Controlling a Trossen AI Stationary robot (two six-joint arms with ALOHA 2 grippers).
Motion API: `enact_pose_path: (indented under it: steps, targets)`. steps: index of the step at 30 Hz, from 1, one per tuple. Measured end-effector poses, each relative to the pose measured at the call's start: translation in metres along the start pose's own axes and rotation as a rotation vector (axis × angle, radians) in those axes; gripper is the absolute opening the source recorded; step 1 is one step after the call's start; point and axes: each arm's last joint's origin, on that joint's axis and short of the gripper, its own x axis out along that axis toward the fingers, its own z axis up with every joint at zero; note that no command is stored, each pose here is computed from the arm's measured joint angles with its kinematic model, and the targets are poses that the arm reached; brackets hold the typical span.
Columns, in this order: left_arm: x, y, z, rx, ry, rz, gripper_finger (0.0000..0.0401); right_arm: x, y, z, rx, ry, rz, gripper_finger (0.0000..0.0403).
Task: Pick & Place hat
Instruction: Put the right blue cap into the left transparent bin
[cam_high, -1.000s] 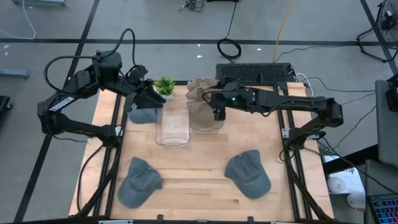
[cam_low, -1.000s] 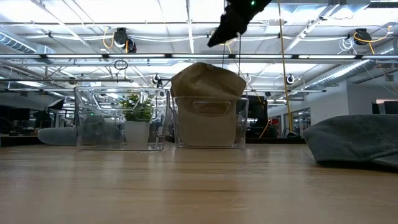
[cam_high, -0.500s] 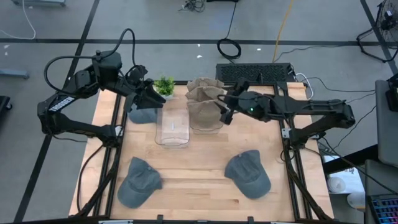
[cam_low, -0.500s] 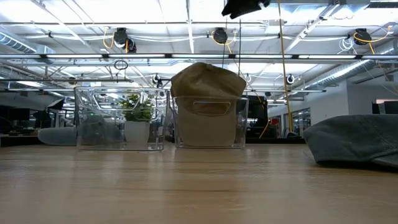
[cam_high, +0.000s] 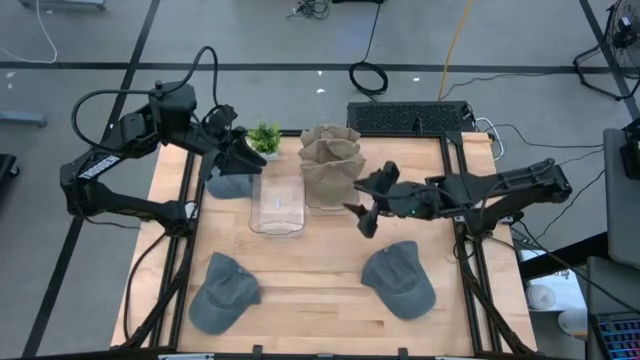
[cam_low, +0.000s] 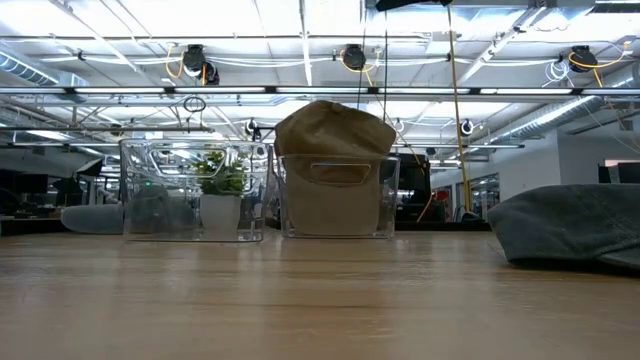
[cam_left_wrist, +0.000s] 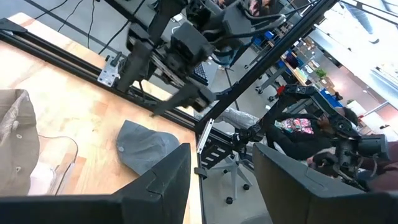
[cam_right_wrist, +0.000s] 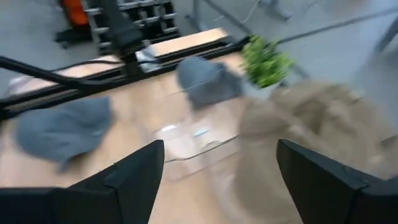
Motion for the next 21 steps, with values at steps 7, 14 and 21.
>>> enact_pose_path:
  steps: [7, 14, 21]
  targets:
    - [0.0, 0.0, 0.0, 0.0, 0.005, -0.009, 0.0182, -0.007, 0.013, -0.014, 0.128, 0.178, 0.197, 0.0298]
    - [0.0, 0.001, -0.002, -0.014, 0.021, -0.001, 0.0182, -0.014, 0.021, -0.024, 0.224, 0.311, 0.284, 0.0298]
    - [0.0, 0.002, -0.004, -0.031, 0.039, 0.009, 0.0182, -0.027, 0.033, -0.037, 0.247, 0.408, 0.289, 0.0297]
